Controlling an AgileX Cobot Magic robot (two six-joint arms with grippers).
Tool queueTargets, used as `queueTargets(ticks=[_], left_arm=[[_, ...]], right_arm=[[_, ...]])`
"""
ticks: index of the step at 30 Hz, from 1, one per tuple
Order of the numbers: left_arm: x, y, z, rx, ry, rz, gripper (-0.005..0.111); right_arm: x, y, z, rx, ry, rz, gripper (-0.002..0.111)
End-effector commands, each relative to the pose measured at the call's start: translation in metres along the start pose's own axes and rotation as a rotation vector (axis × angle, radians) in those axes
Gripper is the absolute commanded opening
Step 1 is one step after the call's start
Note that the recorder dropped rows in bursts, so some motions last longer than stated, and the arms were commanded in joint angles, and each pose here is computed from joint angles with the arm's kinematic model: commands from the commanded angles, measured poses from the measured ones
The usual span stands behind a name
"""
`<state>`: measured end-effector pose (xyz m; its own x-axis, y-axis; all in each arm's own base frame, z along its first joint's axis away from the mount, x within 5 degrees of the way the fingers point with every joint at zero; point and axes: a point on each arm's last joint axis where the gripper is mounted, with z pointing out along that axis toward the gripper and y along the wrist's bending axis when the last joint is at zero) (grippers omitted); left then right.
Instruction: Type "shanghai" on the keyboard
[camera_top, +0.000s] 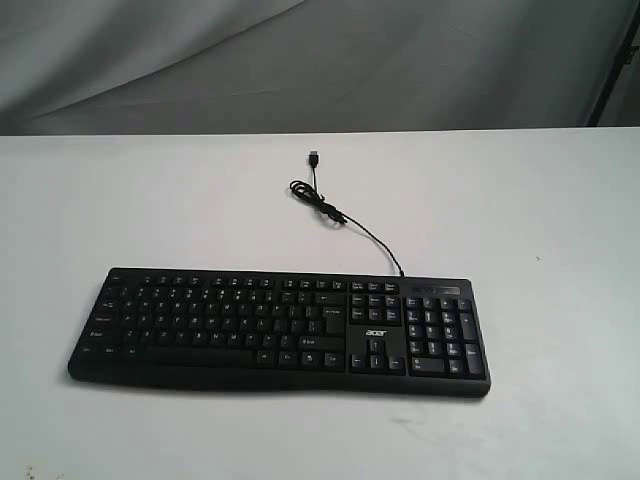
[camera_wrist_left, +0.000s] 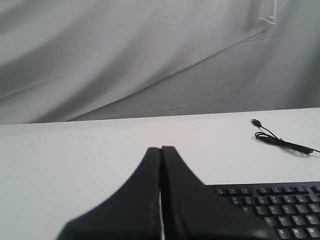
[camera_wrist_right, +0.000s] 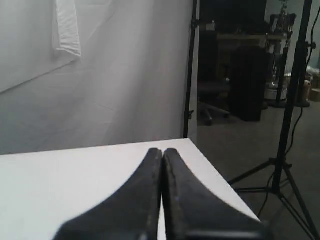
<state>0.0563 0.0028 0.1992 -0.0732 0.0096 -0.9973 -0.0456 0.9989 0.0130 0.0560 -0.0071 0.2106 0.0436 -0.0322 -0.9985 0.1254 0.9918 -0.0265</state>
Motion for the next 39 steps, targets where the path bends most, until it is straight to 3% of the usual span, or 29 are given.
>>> queueTargets(ticks=[1, 5, 9, 12, 14, 20, 24, 29, 35, 39], left_arm=[[0.000, 0.000, 0.000, 0.007, -0.007, -0.002, 0.000], [0.000, 0.000, 0.000, 0.007, -0.007, -0.002, 0.000], [0.000, 0.000, 0.000, 0.007, -0.007, -0.002, 0.000], [0.000, 0.000, 0.000, 0.007, -0.007, -0.002, 0.000], [0.000, 0.000, 0.000, 0.007, -0.007, -0.002, 0.000], [0.000, 0.000, 0.000, 0.007, -0.007, -0.002, 0.000], [0.000, 0.000, 0.000, 0.007, -0.007, -0.002, 0.000], [0.000, 0.000, 0.000, 0.007, -0.007, -0.002, 0.000], [0.000, 0.000, 0.000, 0.007, -0.007, -0.002, 0.000], [0.000, 0.000, 0.000, 0.007, -0.007, -0.002, 0.000]], right_arm=[[-0.014, 0.000, -0.001, 0.001, -0.166, 0.025, 0.000], [-0.034, -0.003, -0.007, -0.020, -0.394, 0.284, 0.000], [-0.055, -0.007, -0.020, -0.069, -0.674, 0.445, 0.000], [-0.058, -0.001, -0.022, -0.179, -0.696, 0.528, 0.000], [-0.068, 0.004, -0.025, -0.225, -0.706, 0.478, 0.000], [-0.138, 0.022, -0.001, -0.420, -0.569, 0.394, 0.000], [-0.189, 0.035, 0.052, -0.469, -0.435, 0.019, 0.000], [-0.218, 0.031, 0.141, -0.395, -0.239, -0.172, 0.000], [-0.190, 0.004, 0.242, -0.124, 0.056, -0.437, 0.000], [-0.149, -0.004, 0.278, 0.017, 0.231, -0.391, 0.000]])
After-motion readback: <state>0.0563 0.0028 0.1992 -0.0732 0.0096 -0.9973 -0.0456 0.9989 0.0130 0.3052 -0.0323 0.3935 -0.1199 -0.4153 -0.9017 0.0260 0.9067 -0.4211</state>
